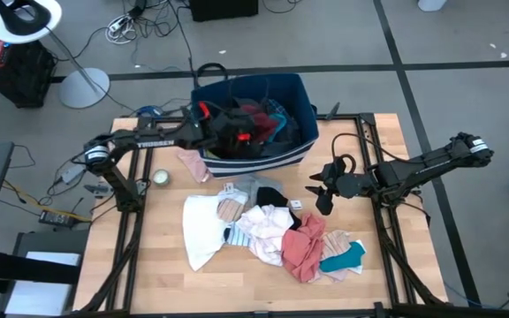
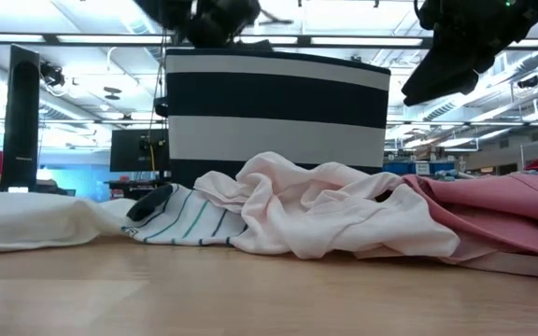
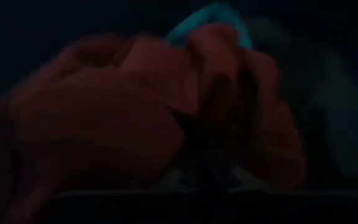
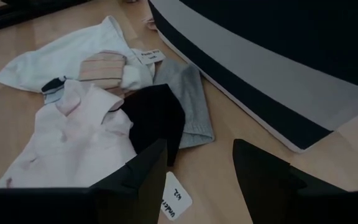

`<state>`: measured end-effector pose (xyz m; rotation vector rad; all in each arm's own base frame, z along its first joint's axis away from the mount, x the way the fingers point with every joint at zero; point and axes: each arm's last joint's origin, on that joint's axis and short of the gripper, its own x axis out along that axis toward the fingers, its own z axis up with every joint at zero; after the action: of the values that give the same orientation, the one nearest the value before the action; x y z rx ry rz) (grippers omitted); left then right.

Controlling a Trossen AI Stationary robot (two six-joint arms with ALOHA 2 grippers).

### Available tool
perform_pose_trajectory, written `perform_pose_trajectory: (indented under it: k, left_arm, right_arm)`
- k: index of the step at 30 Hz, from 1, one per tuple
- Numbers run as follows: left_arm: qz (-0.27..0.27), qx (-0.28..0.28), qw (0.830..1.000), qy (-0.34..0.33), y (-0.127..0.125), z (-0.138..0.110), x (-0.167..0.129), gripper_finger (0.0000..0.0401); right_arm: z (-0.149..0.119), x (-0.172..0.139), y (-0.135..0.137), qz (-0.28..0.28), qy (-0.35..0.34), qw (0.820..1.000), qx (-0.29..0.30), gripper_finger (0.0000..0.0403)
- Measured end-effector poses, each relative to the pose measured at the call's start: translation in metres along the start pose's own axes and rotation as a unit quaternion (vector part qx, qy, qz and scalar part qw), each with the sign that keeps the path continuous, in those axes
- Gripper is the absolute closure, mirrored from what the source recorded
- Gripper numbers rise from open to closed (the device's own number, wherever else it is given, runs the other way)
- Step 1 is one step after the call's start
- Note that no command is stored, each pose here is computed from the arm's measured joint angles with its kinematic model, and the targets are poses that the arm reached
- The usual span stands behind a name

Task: Sort clothes
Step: Put the red underwear into the blue laundry bin

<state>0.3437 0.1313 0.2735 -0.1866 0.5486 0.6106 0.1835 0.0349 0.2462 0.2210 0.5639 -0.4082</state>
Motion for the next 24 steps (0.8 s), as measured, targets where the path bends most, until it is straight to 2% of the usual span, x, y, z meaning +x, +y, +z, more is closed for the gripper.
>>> perform_pose_trajectory:
  k: [5,10,14,18,24]
  left_arm:
    - [-0.027,-0.067,0.997,0.029,0.022,-0.016,0.01,0.038]
    - [-0.027,-0.084,0.996,0.03,0.032,-0.015,0.012,0.0328]
    - [-0.028,-0.061,0.997,0.023,0.032,-0.012,0.011,0.0298]
    - [-0.038,-0.042,0.998,0.003,0.031,0.001,0.005,0.0291]
    - [-0.056,-0.016,0.998,-0.02,0.029,0.034,-0.029,0.0291]
  right_arm:
    - [0.0,0.0,0.0,0.0,-0.001,1.0,0.001,0.0218]
    - [0.001,0.0,0.0,0.001,-0.003,1.0,0.002,0.0218]
    - [0.001,0.0,0.0,0.001,-0.003,1.0,0.001,0.0218]
    - [0.0,0.0,0.0,0.0,-0.001,1.0,0.0,0.0218]
    - [0.0,0.0,0.0,-0.001,0.0,1.0,-0.001,0.0218]
